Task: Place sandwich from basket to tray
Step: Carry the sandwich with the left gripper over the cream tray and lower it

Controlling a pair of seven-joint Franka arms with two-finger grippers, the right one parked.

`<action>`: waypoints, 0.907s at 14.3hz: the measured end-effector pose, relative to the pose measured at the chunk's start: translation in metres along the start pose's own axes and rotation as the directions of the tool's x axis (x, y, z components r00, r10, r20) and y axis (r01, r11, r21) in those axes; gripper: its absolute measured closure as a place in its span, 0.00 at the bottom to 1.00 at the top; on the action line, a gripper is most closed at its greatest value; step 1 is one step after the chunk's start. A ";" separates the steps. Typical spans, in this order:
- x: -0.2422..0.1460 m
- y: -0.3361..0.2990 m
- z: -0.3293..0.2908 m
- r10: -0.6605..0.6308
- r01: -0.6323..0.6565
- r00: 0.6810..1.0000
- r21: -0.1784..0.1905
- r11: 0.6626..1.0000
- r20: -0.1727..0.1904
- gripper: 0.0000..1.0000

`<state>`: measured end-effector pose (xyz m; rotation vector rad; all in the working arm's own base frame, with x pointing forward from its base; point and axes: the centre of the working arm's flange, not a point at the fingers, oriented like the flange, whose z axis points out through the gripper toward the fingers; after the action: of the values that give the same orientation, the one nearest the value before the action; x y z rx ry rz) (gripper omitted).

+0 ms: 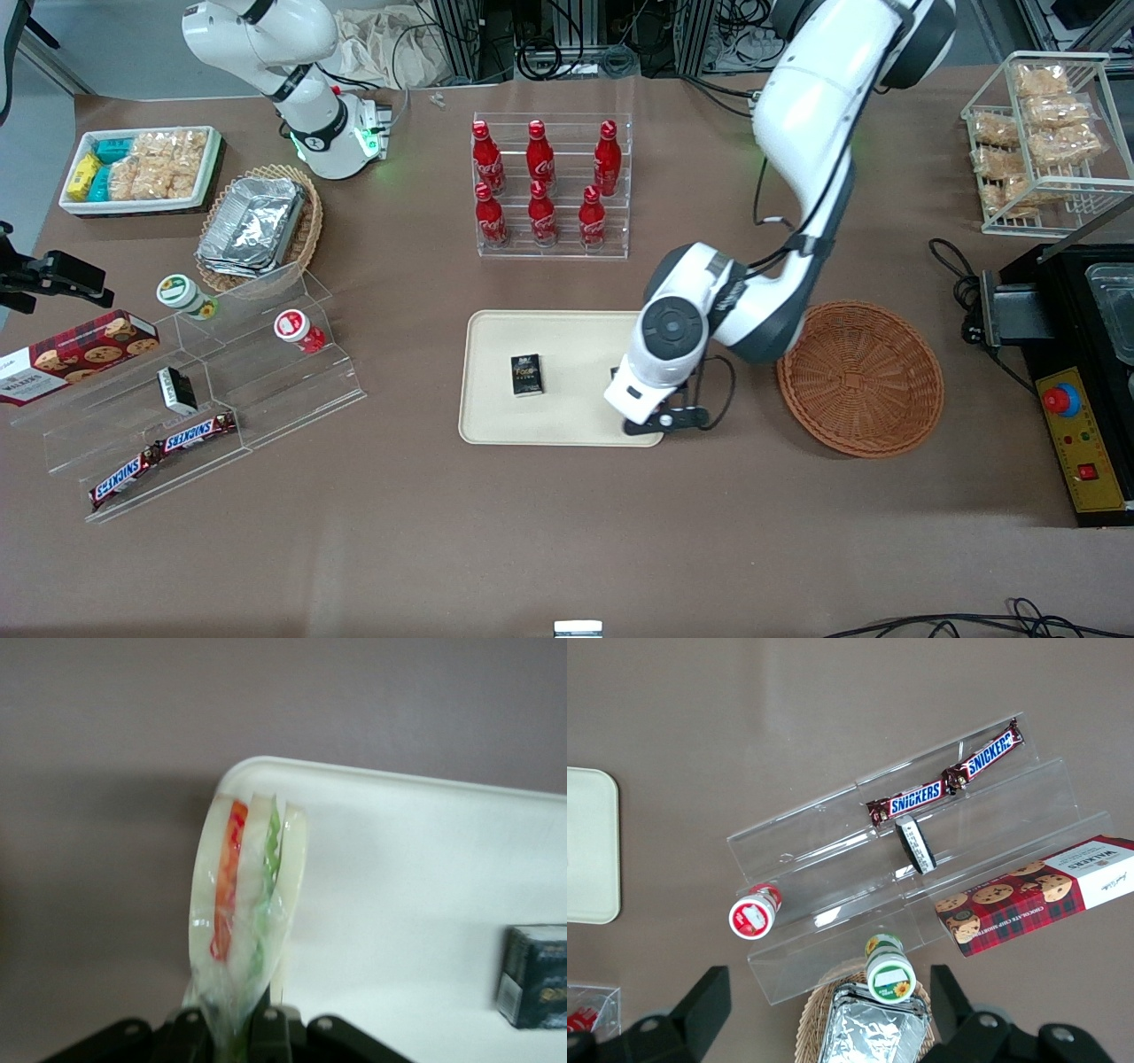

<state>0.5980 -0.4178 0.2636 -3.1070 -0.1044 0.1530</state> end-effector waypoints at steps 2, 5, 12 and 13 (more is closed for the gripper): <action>-0.012 0.017 0.024 0.039 -0.039 0.999 0.011 0.999 0.014 0.84; -0.023 0.030 0.043 0.065 -0.066 0.998 0.021 0.998 0.026 0.81; -0.008 0.008 -0.018 0.038 -0.038 0.999 0.021 0.999 0.000 0.16; -0.002 -0.007 -0.048 0.034 -0.034 0.999 0.019 0.999 -0.003 0.05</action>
<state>0.6003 -0.4118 0.3119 -3.0908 -0.0494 0.1492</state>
